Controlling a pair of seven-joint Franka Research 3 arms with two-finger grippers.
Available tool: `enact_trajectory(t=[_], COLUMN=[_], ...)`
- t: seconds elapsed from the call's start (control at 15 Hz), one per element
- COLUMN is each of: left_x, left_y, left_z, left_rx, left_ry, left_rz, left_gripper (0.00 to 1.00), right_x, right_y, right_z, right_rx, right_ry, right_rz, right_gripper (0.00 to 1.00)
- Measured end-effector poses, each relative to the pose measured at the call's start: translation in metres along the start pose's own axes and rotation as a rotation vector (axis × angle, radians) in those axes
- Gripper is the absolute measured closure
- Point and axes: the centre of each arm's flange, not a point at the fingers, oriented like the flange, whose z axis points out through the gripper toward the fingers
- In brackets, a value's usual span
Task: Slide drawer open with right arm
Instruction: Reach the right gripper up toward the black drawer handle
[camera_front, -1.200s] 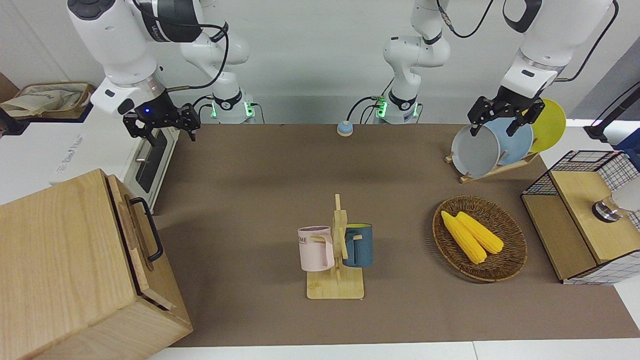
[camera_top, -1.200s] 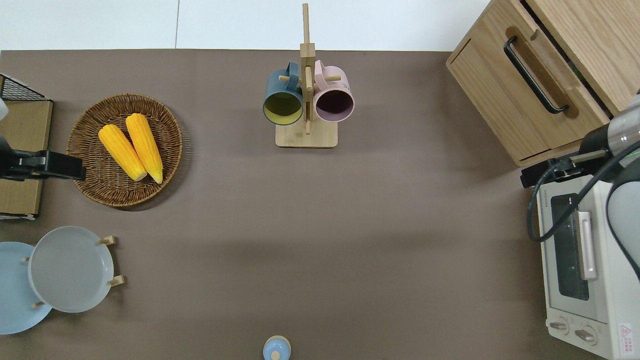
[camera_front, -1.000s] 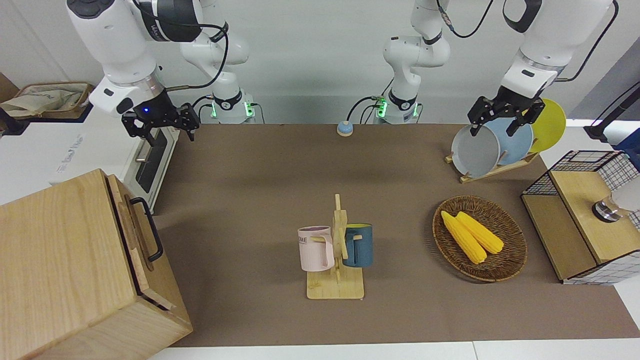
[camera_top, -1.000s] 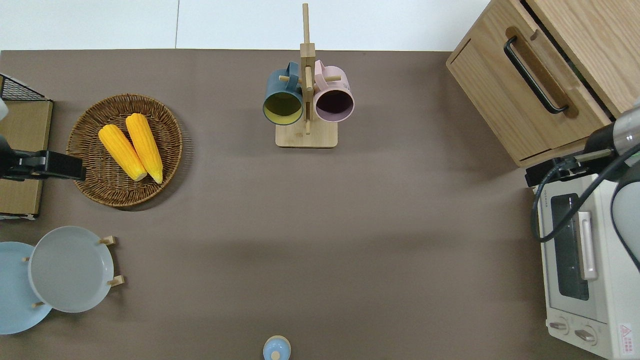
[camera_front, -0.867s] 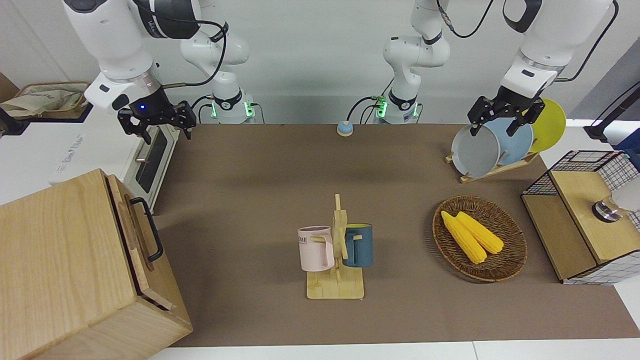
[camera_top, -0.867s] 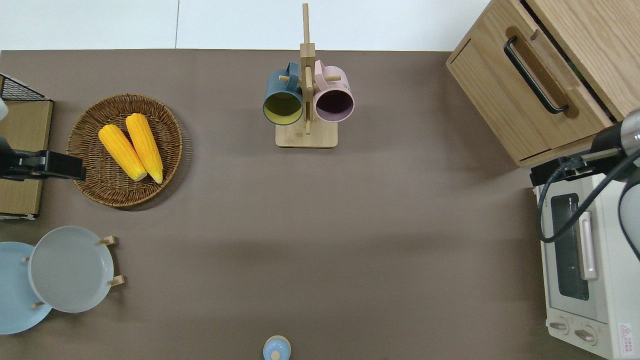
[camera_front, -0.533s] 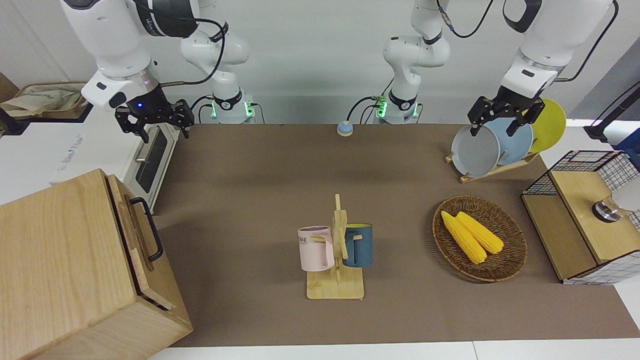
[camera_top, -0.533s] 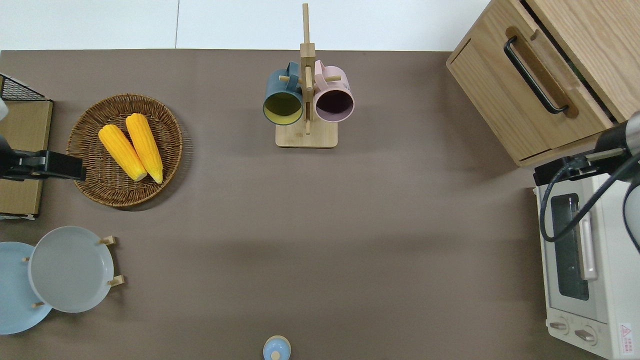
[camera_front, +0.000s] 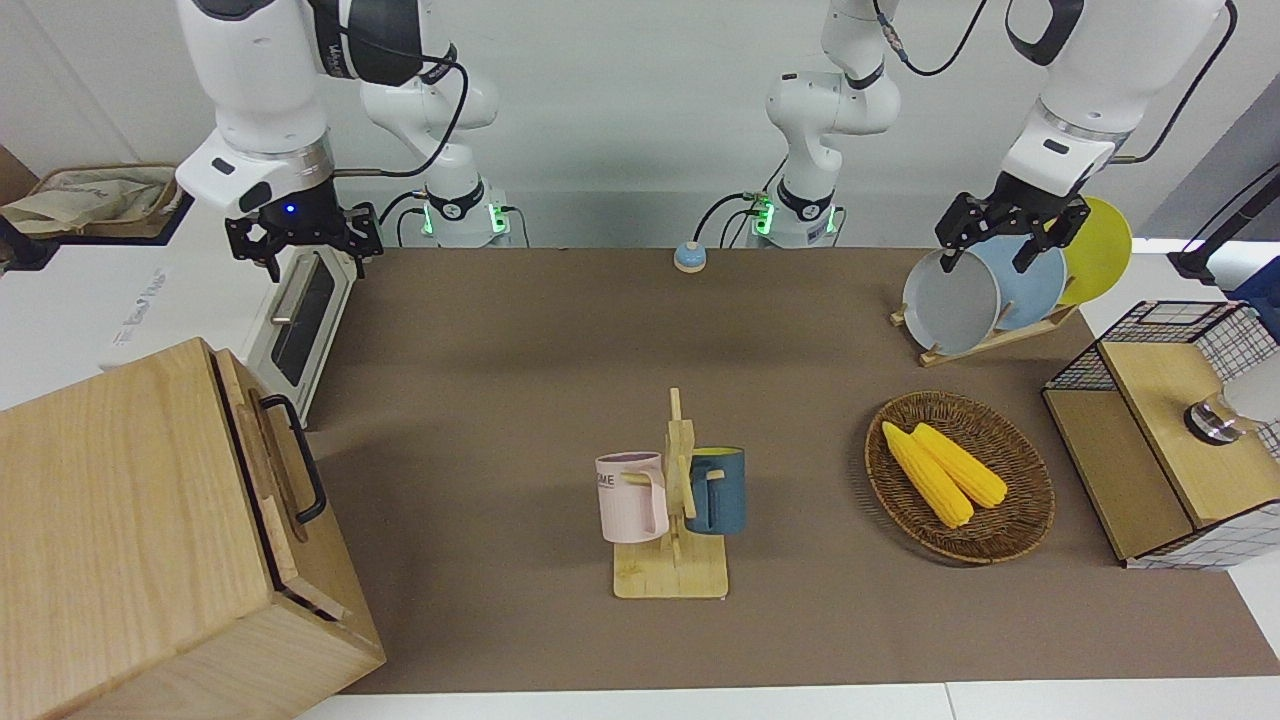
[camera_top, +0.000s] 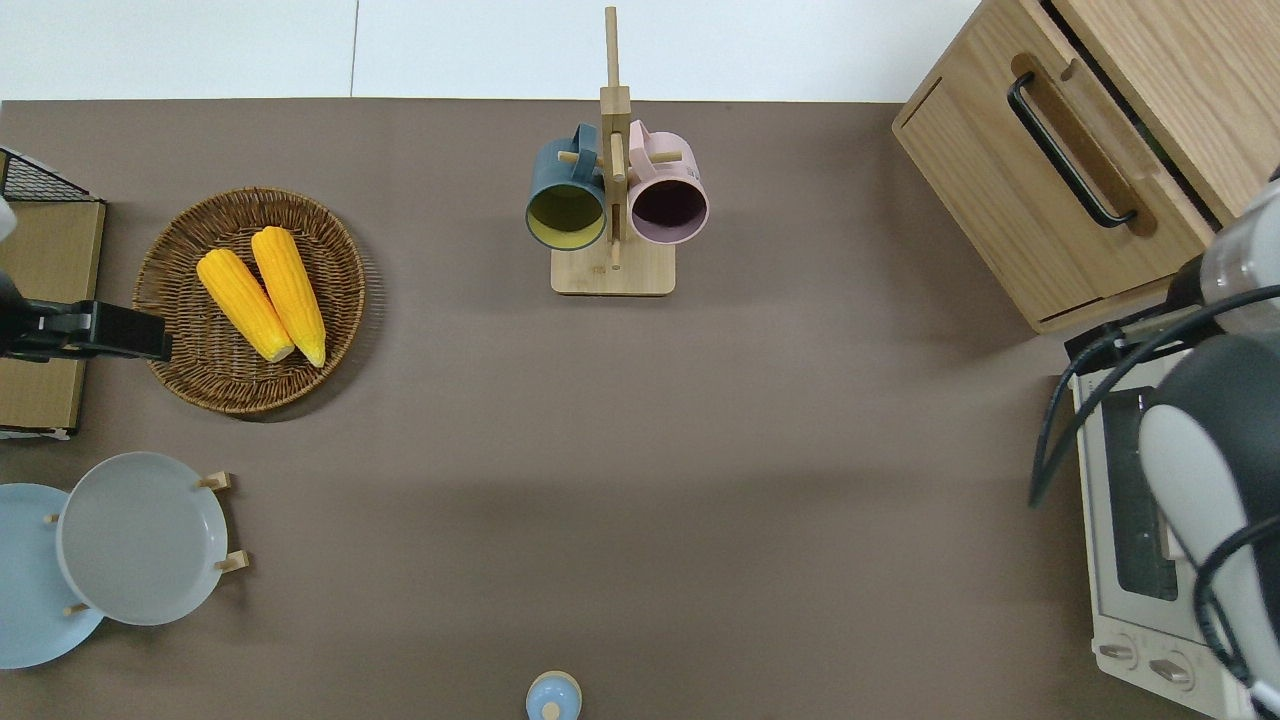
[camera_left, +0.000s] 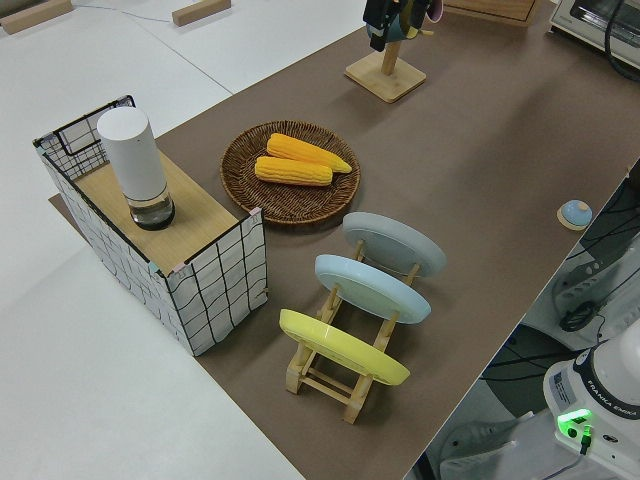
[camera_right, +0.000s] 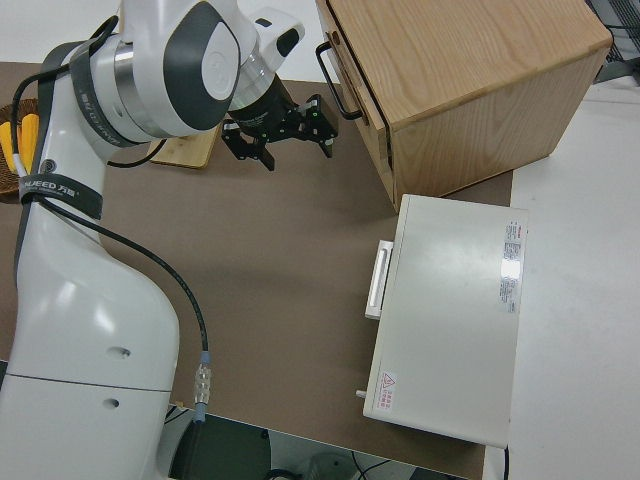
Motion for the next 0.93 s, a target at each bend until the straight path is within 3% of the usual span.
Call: enact_trajectory(t=[0.4,0.93], left_x=[0.000,0.000], left_y=[0.000,0.000], left_z=[0.000,0.000], left_rx=[0.000,0.000], left_ry=[0.000,0.000], left_rz=[0.000,0.000], left_gripper=[0.00,0.00], right_x=[0.011,0.043], right_y=[-0.045,-0.112], right_z=[-0.015,0.003], right_rx=[-0.238,-0.600], right_ry=[0.009,0.049], right_rz=[-0.074,-0.122], right_gripper=[0.01,0.01])
